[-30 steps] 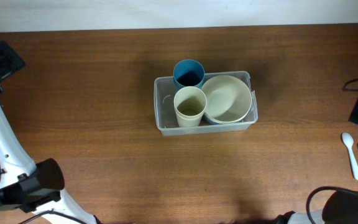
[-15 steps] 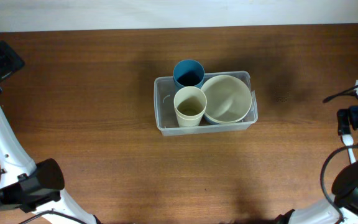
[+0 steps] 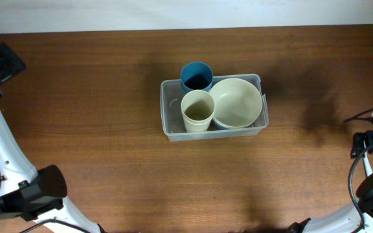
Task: Pack container
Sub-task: 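Move the right gripper down to the white spoon, then grasp the white spoon's handle with the right gripper, then lift the spoon and lower it into the container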
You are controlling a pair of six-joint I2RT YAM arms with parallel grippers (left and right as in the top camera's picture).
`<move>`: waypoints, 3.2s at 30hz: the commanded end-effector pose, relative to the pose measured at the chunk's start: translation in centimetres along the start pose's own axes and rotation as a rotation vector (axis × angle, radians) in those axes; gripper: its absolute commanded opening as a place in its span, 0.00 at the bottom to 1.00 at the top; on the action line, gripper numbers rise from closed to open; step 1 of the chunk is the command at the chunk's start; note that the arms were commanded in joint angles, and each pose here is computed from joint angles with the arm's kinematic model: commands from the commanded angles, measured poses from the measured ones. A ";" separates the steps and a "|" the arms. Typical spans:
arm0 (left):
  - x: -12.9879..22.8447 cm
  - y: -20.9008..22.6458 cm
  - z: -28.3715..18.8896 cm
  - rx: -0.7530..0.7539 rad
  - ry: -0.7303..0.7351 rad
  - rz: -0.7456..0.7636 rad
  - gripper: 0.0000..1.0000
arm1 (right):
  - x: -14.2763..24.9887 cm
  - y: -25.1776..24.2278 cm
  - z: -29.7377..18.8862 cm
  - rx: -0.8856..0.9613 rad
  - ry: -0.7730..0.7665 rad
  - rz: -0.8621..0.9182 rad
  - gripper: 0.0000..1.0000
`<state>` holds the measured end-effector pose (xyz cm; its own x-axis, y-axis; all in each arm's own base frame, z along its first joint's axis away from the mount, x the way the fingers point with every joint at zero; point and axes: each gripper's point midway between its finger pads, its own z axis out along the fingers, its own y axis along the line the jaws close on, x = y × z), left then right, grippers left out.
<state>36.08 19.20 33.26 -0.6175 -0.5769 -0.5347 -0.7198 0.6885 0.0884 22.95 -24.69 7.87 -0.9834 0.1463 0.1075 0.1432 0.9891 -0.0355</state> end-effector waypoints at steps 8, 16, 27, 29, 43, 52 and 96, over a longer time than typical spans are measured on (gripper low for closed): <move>0.2 0.0 0.7 -0.006 0.020 -0.012 1.00 | -0.2 1.1 4.8 -0.020 -0.026 -0.025 0.99; 0.2 0.0 0.7 -0.006 0.020 -0.012 1.00 | -0.3 0.5 6.0 -0.007 -0.055 -0.060 0.99; 0.2 0.0 0.7 -0.006 0.020 -0.012 1.00 | -1.2 -0.1 6.3 -0.040 -0.124 -0.047 0.99; 0.2 0.0 0.7 -0.006 0.020 -0.012 1.00 | -1.2 -0.1 6.7 -0.045 -0.119 -0.047 0.99; 0.2 0.0 0.7 -0.006 0.020 -0.012 1.00 | -0.8 -0.6 9.1 -0.074 -0.085 -0.019 0.96; 0.2 0.0 0.7 -0.006 0.020 -0.012 1.00 | -0.6 -1.0 9.1 -0.071 -0.089 -0.008 0.56; 0.2 0.0 0.7 -0.006 0.020 -0.012 1.00 | -15.8 19.3 -18.6 -0.160 -0.504 -0.277 0.04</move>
<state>36.08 19.20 33.26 -0.6177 -0.5766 -0.5347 -0.7196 0.6887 0.0886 41.57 -12.98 21.29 -0.9399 -0.0468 -0.3381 -0.0715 0.9956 0.0609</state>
